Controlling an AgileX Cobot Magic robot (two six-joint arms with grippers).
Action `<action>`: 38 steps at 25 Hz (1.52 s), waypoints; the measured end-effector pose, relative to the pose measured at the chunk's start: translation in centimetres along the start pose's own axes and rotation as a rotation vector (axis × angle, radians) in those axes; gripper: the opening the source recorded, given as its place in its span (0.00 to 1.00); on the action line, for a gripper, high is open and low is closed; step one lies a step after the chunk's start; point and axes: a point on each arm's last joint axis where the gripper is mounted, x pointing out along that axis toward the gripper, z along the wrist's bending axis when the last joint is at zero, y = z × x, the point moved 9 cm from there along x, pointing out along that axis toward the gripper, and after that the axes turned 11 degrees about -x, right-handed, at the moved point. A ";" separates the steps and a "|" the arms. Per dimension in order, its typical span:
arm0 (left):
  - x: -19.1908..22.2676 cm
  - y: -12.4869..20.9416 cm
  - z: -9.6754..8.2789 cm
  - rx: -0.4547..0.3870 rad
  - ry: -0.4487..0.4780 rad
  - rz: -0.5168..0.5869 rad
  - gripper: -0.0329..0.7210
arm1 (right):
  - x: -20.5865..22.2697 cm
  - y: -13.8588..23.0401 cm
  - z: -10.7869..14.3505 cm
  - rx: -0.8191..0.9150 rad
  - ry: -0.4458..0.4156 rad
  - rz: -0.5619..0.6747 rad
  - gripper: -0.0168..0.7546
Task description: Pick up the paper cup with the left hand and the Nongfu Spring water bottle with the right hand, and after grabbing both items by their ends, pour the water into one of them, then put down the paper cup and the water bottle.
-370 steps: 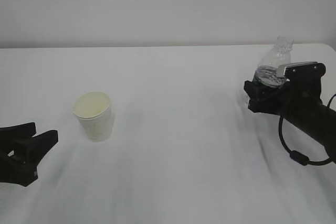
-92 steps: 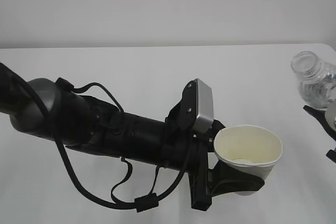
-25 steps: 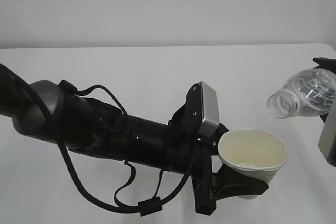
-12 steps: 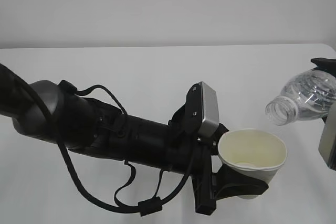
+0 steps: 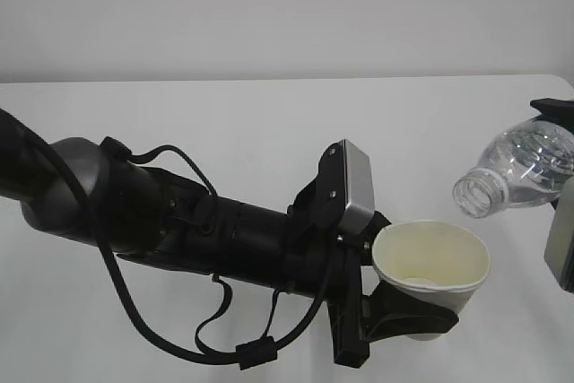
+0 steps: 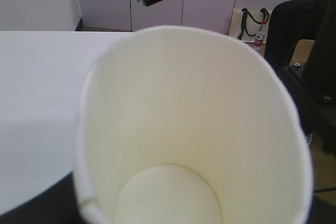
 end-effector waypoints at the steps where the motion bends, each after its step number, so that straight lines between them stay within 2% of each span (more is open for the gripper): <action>1: 0.0 0.0 0.0 0.000 0.000 0.000 0.62 | 0.0 0.0 0.0 -0.001 0.000 0.000 0.63; 32: 0.0 0.0 0.0 0.000 0.000 0.000 0.62 | 0.0 0.0 -0.1 -0.044 0.004 -0.001 0.63; 38: 0.0 0.0 0.0 -0.030 0.000 0.000 0.62 | 0.0 0.0 -0.1 -0.046 0.004 0.000 0.63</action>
